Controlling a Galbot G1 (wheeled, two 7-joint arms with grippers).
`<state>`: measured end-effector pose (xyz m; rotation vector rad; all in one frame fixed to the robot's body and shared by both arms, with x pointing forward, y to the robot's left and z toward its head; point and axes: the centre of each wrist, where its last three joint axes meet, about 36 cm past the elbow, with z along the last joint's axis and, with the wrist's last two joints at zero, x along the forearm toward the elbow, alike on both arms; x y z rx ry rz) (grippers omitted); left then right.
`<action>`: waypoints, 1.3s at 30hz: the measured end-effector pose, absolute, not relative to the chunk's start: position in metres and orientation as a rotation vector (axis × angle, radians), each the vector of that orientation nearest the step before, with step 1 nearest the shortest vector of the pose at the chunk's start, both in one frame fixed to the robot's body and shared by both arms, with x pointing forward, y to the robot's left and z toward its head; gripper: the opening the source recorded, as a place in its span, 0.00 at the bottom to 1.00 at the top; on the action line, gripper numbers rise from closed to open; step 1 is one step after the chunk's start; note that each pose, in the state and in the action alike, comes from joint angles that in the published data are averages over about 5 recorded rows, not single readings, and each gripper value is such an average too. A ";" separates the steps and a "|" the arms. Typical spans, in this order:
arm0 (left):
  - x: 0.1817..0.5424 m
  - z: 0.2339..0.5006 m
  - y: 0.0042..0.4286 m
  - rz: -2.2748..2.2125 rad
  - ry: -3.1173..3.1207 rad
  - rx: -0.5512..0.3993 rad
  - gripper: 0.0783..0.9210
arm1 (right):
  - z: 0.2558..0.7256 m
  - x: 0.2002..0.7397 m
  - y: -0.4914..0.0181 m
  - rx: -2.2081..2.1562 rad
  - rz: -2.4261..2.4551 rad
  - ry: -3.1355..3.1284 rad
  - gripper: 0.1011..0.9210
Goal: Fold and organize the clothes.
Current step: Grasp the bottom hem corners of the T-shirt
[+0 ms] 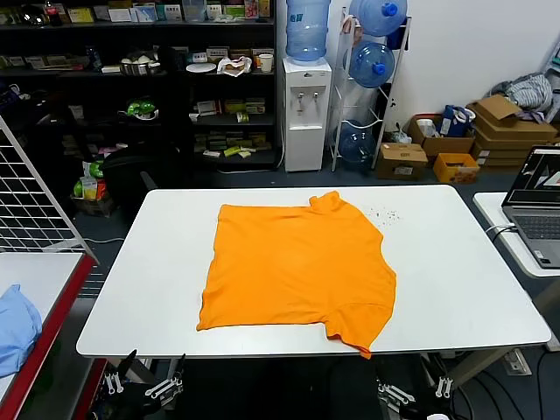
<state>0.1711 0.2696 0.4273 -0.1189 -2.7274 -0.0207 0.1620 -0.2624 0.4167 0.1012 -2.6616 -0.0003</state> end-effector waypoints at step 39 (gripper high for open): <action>0.263 0.354 0.250 0.068 -2.678 -0.115 1.00 | 0.364 0.258 -0.217 -0.032 -0.104 -2.599 1.00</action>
